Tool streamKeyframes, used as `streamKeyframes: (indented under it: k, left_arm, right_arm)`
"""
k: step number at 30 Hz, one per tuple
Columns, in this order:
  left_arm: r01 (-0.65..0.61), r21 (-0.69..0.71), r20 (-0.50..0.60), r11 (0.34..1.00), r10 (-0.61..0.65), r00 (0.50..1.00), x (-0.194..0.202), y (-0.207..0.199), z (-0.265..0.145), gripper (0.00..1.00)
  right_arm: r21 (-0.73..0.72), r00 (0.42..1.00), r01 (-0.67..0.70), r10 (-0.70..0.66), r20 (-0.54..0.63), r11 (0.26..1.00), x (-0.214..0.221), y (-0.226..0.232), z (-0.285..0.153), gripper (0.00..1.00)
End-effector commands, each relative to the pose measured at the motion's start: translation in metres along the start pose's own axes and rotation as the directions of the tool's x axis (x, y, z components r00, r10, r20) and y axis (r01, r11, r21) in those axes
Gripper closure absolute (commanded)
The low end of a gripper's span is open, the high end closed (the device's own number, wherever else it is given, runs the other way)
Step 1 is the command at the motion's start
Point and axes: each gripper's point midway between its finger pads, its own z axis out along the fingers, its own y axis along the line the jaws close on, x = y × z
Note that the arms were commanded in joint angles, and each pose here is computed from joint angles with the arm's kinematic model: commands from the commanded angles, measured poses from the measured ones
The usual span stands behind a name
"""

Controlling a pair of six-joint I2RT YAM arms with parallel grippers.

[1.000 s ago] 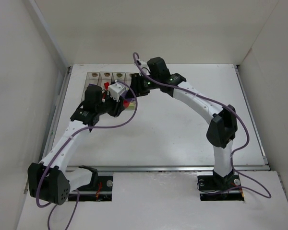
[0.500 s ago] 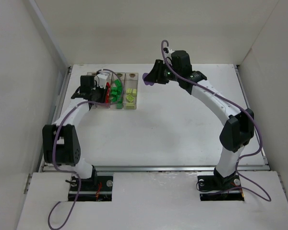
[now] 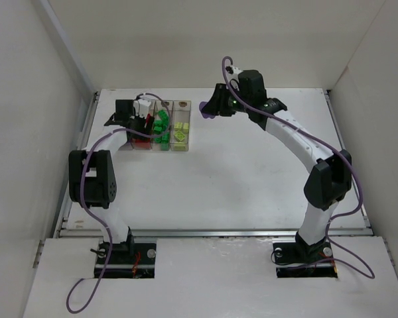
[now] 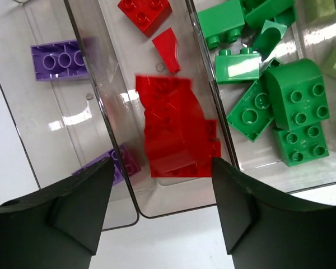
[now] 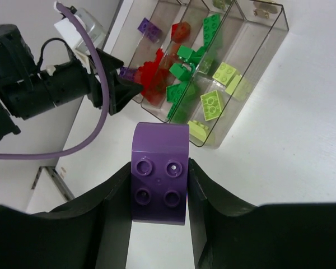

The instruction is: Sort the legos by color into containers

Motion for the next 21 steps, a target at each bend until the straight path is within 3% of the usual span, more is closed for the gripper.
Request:
streamKeyframes:
  k: [1, 2, 7, 8, 9, 10, 11, 12, 15, 17, 18, 21]
  left_arm:
    - [-0.016, -0.051, 0.113, 0.999, 0.022, 0.993, -0.038, 0.017, -0.021, 0.32]
    - [-0.024, -0.052, 0.131, 0.998, 0.031, 0.991, -0.042, 0.020, -0.027, 0.25]
    - [-0.168, 0.043, 0.252, 0.985, 0.152, 0.956, -0.077, 0.002, -0.080, 0.28]
    - [-0.231, 0.120, 0.312, 0.966, 0.184, 0.932, -0.089, -0.014, -0.094, 0.29]
    - [-0.274, 0.192, 0.307, 0.942, 0.208, 0.929, -0.082, -0.028, -0.106, 0.31]
    - [-0.384, 0.207, 0.373, 0.900, 0.290, 0.881, -0.091, -0.037, -0.129, 0.31]
    - [-0.458, 0.300, 0.457, 0.837, 0.295, 0.839, -0.096, -0.061, -0.147, 0.31]
    - [-0.489, 0.366, 0.474, 0.792, 0.294, 0.830, -0.093, -0.075, -0.166, 0.31]
    - [-0.626, 0.447, 0.627, 0.639, 0.276, 0.729, -0.107, -0.118, -0.213, 0.28]
    - [-0.645, 0.519, 0.646, 0.560, 0.237, 0.726, -0.101, -0.141, -0.232, 0.24]
    - [-0.680, 0.542, 0.683, 0.495, 0.212, 0.699, -0.099, -0.158, -0.243, 0.22]
    - [-0.720, 0.554, 0.719, 0.418, 0.197, 0.667, -0.099, -0.186, -0.265, 0.17]
  right_arm:
    - [-0.060, 0.987, 0.133, -0.126, 0.102, 0.989, -0.038, 0.029, -0.028, 1.00]
    - [-0.082, 0.985, 0.153, -0.145, 0.093, 0.985, -0.036, 0.032, -0.028, 1.00]
    - [-0.277, 0.938, 0.343, -0.344, 0.048, 0.897, -0.010, 0.055, -0.039, 1.00]
    - [-0.292, 0.929, 0.363, -0.367, 0.042, 0.885, -0.006, 0.056, -0.043, 1.00]
    - [-0.299, 0.921, 0.381, -0.386, 0.043, 0.875, -0.003, 0.056, -0.045, 1.00]
    - [-0.307, 0.916, 0.390, -0.400, 0.030, 0.868, 0.005, 0.052, -0.045, 1.00]
    - [-0.314, 0.894, 0.438, -0.444, 0.054, 0.843, 0.005, 0.056, -0.053, 1.00]
    - [-0.343, 0.883, 0.457, -0.464, 0.065, 0.821, 0.008, 0.060, -0.057, 1.00]
    - [-0.389, 0.812, 0.574, -0.564, 0.152, 0.721, 0.014, 0.079, -0.073, 1.00]
    - [-0.406, 0.757, 0.640, -0.626, 0.187, 0.652, 0.028, 0.090, -0.078, 1.00]
    - [-0.394, 0.685, 0.717, -0.686, 0.245, 0.576, 0.026, 0.100, -0.087, 1.00]
    - [-0.396, 0.573, 0.804, -0.759, 0.311, 0.444, 0.042, 0.118, -0.099, 1.00]
